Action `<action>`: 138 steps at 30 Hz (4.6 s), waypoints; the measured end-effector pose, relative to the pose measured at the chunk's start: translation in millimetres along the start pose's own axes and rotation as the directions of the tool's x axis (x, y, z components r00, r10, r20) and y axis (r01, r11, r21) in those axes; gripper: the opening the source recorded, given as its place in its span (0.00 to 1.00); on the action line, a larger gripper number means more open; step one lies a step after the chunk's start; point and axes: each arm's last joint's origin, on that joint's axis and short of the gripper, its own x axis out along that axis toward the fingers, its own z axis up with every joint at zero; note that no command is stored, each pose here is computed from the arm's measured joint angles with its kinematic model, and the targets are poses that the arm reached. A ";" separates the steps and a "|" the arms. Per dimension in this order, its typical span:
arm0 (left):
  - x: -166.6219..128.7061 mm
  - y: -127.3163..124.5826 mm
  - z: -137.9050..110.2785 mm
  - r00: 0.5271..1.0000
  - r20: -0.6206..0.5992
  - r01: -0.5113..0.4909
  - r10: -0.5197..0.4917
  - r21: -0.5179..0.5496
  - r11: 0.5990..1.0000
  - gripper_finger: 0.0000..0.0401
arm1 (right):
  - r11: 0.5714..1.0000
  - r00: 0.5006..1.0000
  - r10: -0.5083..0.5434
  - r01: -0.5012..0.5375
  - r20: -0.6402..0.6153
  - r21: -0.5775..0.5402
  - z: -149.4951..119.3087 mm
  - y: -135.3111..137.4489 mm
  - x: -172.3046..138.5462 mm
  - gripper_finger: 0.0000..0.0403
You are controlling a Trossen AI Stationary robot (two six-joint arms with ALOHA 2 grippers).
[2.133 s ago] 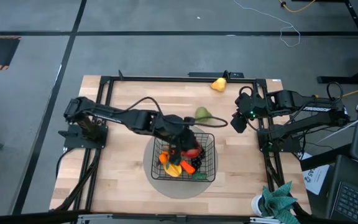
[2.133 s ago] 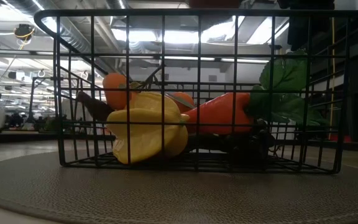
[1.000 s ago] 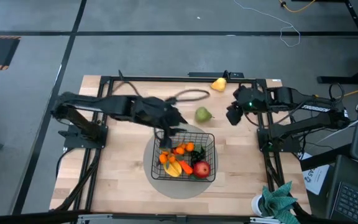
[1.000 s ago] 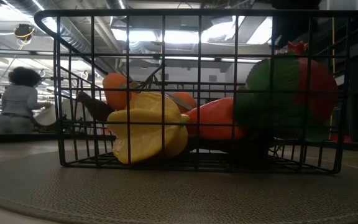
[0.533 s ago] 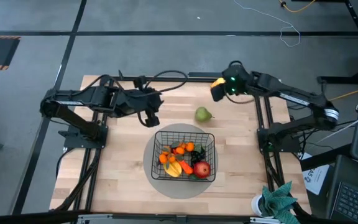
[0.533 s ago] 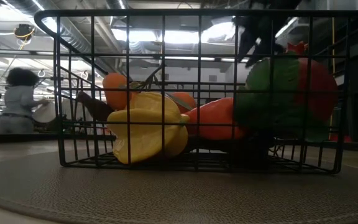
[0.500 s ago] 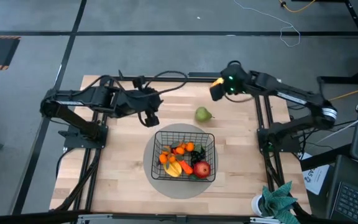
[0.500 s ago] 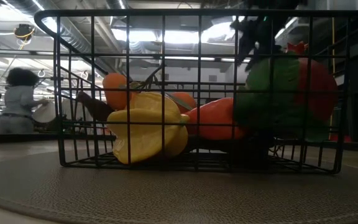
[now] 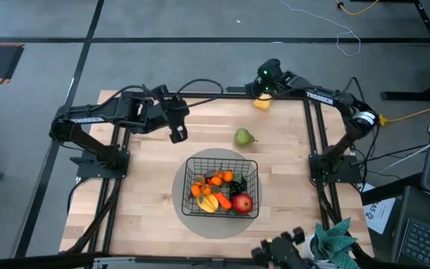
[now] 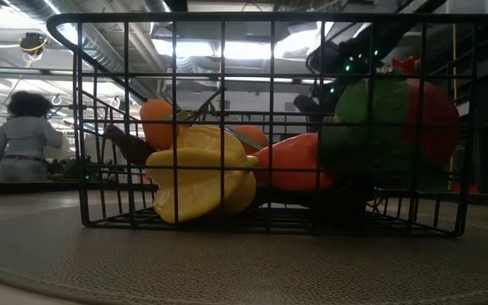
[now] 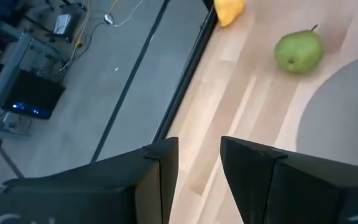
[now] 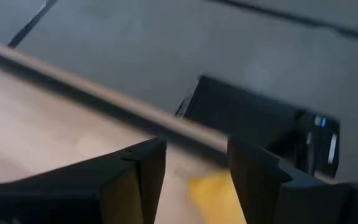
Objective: Build produce basket
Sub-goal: Put the yellow pear into the wire basket
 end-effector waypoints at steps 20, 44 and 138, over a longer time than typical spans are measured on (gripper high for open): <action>7.3 8.7 -2.9 0.999 -0.044 -0.002 -0.001 -0.057 0.998 0.27 | 0.989 0.873 -0.143 0.105 -0.466 -0.106 -55.1 -8.3 33.0 0.40; 50.4 -26.6 -45.7 0.979 -0.204 -0.010 0.015 0.025 1.000 0.27 | 0.888 0.430 -0.449 0.113 -0.783 -0.447 -114.9 24.6 -36.8 0.40; 50.3 -36.0 -56.1 0.975 -0.222 -0.016 0.006 -0.043 0.999 0.27 | 0.371 0.745 0.004 -0.620 -0.667 -0.691 -159.6 98.2 -1.8 0.40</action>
